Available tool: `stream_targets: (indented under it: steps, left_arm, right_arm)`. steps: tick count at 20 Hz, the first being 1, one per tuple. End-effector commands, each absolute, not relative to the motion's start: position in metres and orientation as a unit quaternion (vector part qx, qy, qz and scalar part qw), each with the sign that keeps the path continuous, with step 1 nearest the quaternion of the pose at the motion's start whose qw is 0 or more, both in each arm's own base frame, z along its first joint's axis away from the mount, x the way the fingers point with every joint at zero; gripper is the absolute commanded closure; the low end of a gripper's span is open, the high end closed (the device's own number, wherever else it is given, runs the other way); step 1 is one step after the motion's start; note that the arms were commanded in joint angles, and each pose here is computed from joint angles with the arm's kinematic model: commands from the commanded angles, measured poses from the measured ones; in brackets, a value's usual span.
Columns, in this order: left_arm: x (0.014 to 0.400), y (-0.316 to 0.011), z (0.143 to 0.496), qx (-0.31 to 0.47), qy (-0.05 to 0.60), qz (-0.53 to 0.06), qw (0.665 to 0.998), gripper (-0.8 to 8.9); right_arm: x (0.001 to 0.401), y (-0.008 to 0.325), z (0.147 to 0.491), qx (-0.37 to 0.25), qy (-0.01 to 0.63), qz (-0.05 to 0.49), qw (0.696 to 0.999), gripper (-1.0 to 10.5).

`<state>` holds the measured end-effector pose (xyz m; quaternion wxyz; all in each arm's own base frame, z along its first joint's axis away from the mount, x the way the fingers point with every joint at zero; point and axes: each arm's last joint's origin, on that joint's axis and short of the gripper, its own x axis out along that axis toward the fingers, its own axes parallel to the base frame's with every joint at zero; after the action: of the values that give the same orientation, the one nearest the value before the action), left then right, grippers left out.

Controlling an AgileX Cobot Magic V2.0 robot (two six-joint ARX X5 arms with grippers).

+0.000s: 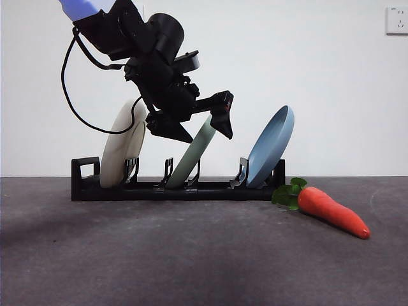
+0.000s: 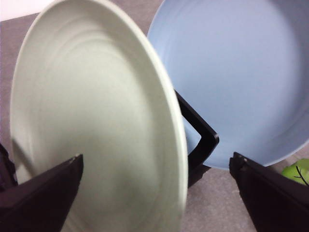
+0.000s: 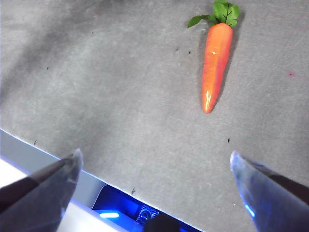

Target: Take the green plate from the plate rack,put the plate on the table,take the carrot from the table,put the carrot in the plate

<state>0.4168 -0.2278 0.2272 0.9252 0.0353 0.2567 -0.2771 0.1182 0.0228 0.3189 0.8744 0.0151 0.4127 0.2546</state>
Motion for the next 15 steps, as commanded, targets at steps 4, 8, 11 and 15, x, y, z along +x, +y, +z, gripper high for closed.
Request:
stream_targets:
  steps: [4, 8, 11, 15]
  left_arm:
    - [0.4149, -0.2317, 0.2241, 0.041, 0.261, -0.289, 0.920, 7.41]
    - [0.4145, -0.2322, 0.2239, 0.040, 0.263, -0.292, 0.919, 8.22]
    - [0.4144, -0.2322, 0.2239, 0.037, 0.263, -0.302, 0.916, 8.22]
    - [0.4138, -0.2319, 0.2293, 0.035, 0.257, -0.303, 0.917, 8.22]
  right_arm:
    - [0.1182, 0.0230, 0.3205, 0.017, 0.409, 0.254, 0.876, 2.9]
    - [0.1182, 0.0230, 0.3205, 0.017, 0.409, 0.254, 0.876, 2.9]
    - [0.1182, 0.0230, 0.3205, 0.017, 0.409, 0.254, 0.876, 2.9]
    - [0.1182, 0.0230, 0.3205, 0.017, 0.409, 0.254, 0.876, 2.9]
